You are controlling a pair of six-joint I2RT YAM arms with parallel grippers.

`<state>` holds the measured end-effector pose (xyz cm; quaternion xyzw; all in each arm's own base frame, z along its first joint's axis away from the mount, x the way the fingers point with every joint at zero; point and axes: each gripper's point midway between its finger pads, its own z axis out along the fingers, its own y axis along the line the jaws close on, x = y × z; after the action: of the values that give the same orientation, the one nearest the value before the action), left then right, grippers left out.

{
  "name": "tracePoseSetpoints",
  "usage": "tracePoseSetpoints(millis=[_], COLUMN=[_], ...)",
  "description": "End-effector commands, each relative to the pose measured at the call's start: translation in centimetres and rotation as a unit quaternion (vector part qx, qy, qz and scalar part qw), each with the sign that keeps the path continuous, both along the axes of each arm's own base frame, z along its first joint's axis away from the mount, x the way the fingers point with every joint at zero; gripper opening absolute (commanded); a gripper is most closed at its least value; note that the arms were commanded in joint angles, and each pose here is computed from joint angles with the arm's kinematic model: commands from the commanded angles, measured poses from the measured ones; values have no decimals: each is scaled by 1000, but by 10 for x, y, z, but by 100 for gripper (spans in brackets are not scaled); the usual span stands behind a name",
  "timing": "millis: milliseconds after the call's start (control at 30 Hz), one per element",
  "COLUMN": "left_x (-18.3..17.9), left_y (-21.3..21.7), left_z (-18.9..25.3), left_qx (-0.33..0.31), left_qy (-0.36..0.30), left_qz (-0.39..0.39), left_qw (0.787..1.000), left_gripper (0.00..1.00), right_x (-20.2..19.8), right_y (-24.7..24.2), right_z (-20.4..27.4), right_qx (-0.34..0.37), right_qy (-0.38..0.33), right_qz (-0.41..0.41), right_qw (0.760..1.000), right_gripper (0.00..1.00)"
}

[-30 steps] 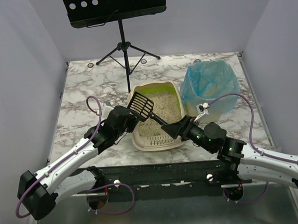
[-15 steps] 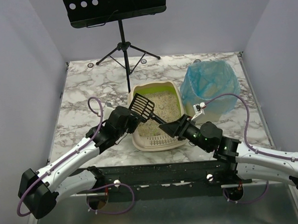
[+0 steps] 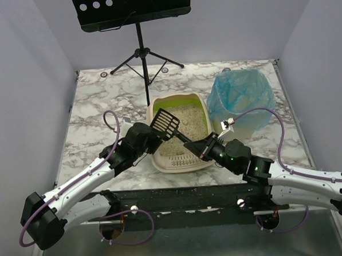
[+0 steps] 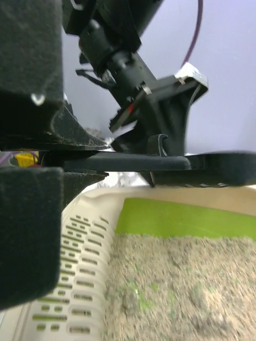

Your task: Clean the litter box

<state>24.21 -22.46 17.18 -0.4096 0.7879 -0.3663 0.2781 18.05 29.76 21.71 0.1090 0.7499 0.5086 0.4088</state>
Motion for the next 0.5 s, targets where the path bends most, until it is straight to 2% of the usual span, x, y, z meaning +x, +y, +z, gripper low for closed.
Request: tracePoseSetpoints(millis=[0,33,100,133,200,233,300,367,467], left_x=[-4,-5,-4,-4,-5,-5,-3,-1,3], left_y=[-4,-1,3,2,5,6,14,19,30], left_z=[16,15,26,30,37,40,42,46,46], left_qx=[43,60,93,103,136,147,186,213,267], left_qy=[-44,-42,-75,-90,-119,-129,-147,-163,-178], left_qz=[-58,-62,-85,-98,-127,-134,-145,-152,-159], left_qw=[996,995,989,986,975,971,960,951,934], left_gripper=[98,99,99,99,99,99,99,99,99], right_x=[12,9,7,1,-6,-11,-25,-36,-36], right_y=[-23,-36,-49,-63,-69,-74,-62,-54,-60], right_z=[16,-7,10,-5,10,3,16,4,-1], right_qx=[-19,-77,-91,-143,-143,-173,-183,-215,-264], right_qy=[7,31,49,70,98,112,119,152,183], right_qz=[-67,-75,-92,-94,-96,-89,-34,1,-7], right_qw=[998,994,990,983,980,974,975,965,947], right_gripper=[1,1,1,1,1,1,1,1,1])
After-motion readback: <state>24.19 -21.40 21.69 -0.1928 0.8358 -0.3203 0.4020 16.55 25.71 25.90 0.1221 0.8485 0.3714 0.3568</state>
